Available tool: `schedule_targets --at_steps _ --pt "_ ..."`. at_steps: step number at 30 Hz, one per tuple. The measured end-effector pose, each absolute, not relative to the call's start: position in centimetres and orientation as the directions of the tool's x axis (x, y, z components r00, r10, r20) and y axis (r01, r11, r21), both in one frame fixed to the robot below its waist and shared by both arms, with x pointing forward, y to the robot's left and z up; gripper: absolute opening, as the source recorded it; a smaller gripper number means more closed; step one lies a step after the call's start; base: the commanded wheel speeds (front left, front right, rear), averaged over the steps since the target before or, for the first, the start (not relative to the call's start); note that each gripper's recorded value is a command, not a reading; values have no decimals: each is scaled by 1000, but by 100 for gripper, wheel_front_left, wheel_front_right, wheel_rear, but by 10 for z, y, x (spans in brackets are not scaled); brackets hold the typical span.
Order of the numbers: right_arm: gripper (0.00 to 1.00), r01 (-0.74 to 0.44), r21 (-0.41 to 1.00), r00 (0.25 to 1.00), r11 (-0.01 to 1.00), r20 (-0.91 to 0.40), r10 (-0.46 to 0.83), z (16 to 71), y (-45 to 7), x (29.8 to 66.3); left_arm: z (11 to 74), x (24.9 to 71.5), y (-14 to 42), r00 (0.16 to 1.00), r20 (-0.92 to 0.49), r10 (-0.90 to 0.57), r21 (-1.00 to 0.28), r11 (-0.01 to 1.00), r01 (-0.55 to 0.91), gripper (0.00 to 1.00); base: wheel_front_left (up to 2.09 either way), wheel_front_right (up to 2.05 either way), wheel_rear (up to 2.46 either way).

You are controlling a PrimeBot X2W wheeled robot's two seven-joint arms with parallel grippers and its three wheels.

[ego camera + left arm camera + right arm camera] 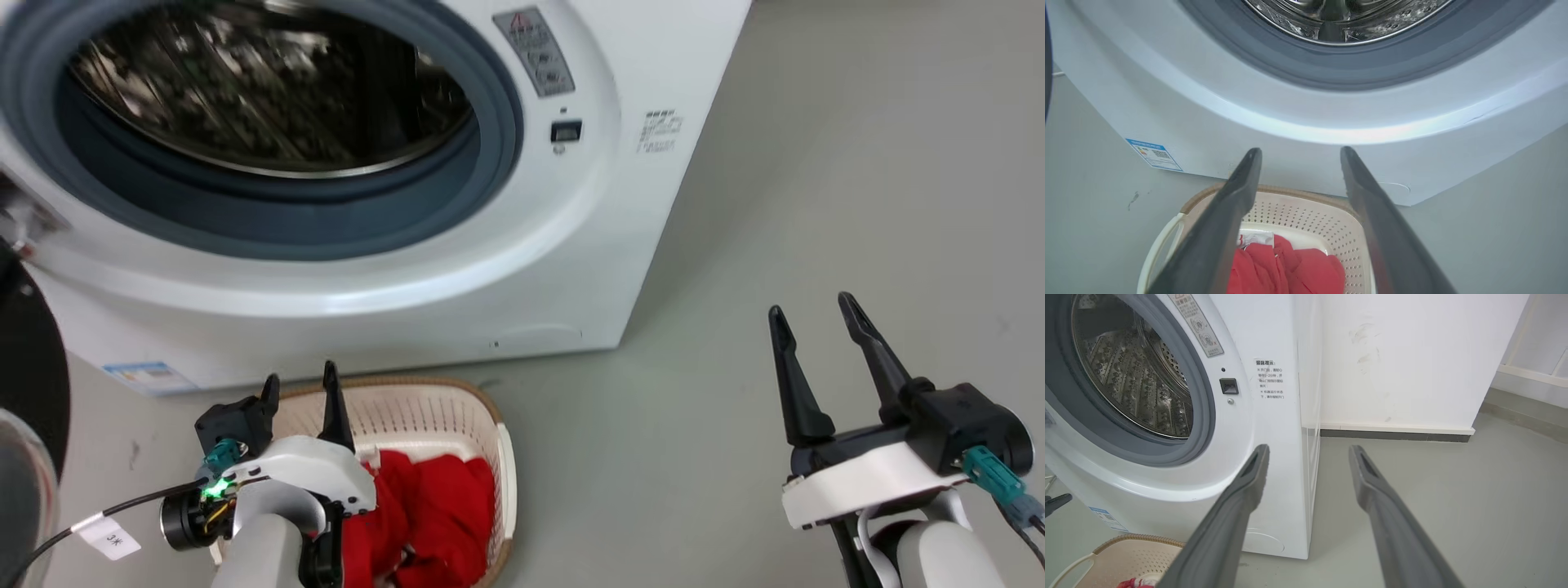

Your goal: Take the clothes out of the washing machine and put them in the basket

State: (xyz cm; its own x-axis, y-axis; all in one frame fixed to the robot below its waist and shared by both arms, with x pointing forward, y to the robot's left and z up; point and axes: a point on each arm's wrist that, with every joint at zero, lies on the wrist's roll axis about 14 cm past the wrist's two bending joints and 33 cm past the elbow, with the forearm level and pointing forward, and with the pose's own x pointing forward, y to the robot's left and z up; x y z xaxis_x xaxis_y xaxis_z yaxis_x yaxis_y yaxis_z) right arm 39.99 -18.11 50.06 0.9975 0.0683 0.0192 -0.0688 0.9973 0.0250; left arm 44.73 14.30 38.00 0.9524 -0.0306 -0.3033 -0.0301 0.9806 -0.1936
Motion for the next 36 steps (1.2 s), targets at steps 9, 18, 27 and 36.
schedule_targets --at_steps 9,18,27,36 --pt "100 -48 15 993 999 110 46 539 -187 371 498 445 133 995 47 -91 -129 987 97 100 0 0 0" --pt "100 -33 14 992 999 126 31 547 -190 343 538 404 125 974 173 -145 -24 988 151 100 0 0 0" --pt "100 -60 30 991 998 118 56 546 -181 333 535 375 131 980 154 -129 -12 991 132 100 0 0 0" --pt "100 -98 30 988 995 121 93 547 -169 337 538 365 139 983 153 -98 -27 994 103 100 0 0 0"
